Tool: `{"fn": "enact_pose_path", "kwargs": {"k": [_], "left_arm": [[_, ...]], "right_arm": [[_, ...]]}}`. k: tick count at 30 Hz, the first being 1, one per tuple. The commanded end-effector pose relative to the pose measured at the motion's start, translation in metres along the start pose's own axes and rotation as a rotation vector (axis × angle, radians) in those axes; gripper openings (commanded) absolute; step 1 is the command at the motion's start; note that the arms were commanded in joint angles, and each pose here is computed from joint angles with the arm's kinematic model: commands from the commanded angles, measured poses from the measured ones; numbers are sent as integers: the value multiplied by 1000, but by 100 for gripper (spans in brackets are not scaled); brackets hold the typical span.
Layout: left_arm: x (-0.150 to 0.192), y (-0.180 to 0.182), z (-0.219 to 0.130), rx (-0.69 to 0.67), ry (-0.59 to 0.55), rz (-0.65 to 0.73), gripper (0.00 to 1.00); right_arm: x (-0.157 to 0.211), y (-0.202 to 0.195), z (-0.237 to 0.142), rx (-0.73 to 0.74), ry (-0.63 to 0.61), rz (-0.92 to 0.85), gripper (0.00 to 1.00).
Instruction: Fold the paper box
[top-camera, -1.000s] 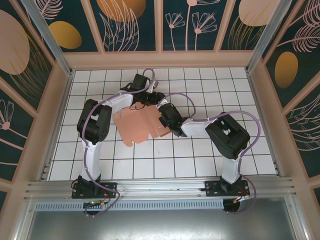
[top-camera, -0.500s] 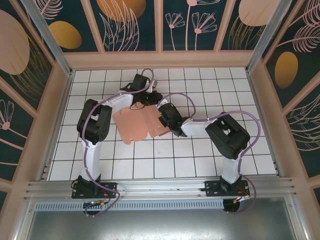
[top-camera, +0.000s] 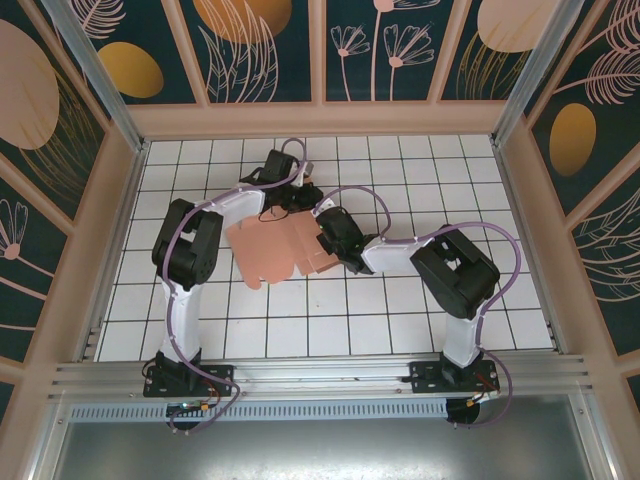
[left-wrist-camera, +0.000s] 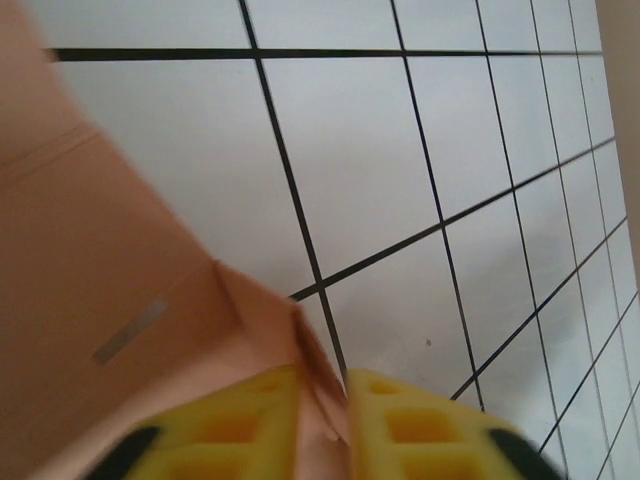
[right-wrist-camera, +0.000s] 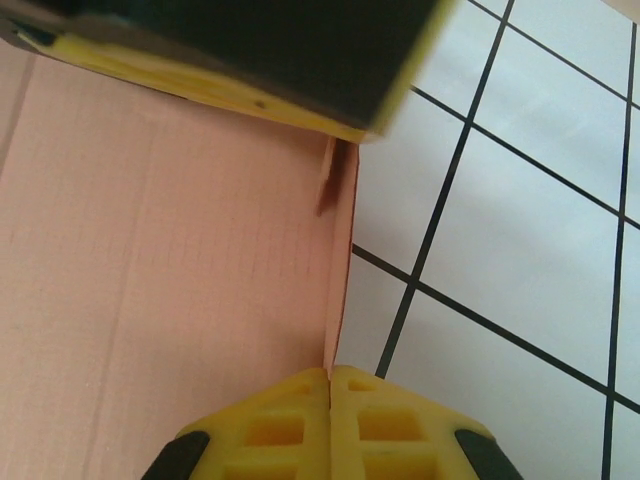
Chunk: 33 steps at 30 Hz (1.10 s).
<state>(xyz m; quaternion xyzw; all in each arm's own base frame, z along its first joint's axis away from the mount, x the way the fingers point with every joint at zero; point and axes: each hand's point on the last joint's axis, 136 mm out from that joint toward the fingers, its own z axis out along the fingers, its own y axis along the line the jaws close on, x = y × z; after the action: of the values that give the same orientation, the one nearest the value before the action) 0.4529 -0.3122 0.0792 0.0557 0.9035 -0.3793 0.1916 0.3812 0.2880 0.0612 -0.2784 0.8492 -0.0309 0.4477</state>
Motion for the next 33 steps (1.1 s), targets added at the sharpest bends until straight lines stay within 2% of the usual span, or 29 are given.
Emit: {"fn": "enact_pose_path", "kwargs": {"k": [1, 2, 3, 4, 5, 7, 9, 10, 12, 13, 16, 19, 22, 28, 33], "left_arm": [[-9, -24, -13, 49, -43, 45, 3], [-9, -24, -15, 45, -50, 54, 5], [-12, -23, -19, 24, -64, 69, 14], [-15, -22, -26, -6, -85, 97, 35], [-16, -22, -32, -23, -99, 120, 48], [-19, -26, -46, -32, -137, 150, 67], [-19, -34, -60, -6, -177, 162, 72], [-17, -39, -68, 24, -198, 167, 82], [-15, -46, -86, 77, -252, 165, 86], [-14, -44, -96, 93, -277, 152, 91], [-14, -28, -121, 65, -335, 125, 92], [-15, 5, -134, -19, -358, 84, 93], [-18, 22, -138, -35, -355, 62, 93], [-14, 55, -98, -99, -216, 8, 85], [-5, 76, -74, -114, -160, -40, 85]], "right_arm": [[-15, 3, -9, 0, -48, 12, 0], [-15, 2, -9, 2, -49, 13, 0], [-14, 1, -9, 5, -49, 16, 0], [-13, 0, -10, 7, -49, 20, 0], [-12, -2, -10, 9, -49, 24, 0], [-8, -7, -11, 15, -41, 35, 0], [-4, -11, -13, 18, -40, 49, 0], [-2, -13, -14, 16, -39, 57, 0], [-2, -16, -17, 10, -45, 75, 0], [-1, -18, -18, 9, -48, 79, 0], [-1, -20, -24, -10, -63, 89, 0], [0, -20, -26, -46, -78, 104, 0], [1, -17, -27, -68, -84, 106, 0], [-1, -16, -28, -79, -93, 111, 0], [-2, -19, -32, -74, -98, 114, 0]]}}
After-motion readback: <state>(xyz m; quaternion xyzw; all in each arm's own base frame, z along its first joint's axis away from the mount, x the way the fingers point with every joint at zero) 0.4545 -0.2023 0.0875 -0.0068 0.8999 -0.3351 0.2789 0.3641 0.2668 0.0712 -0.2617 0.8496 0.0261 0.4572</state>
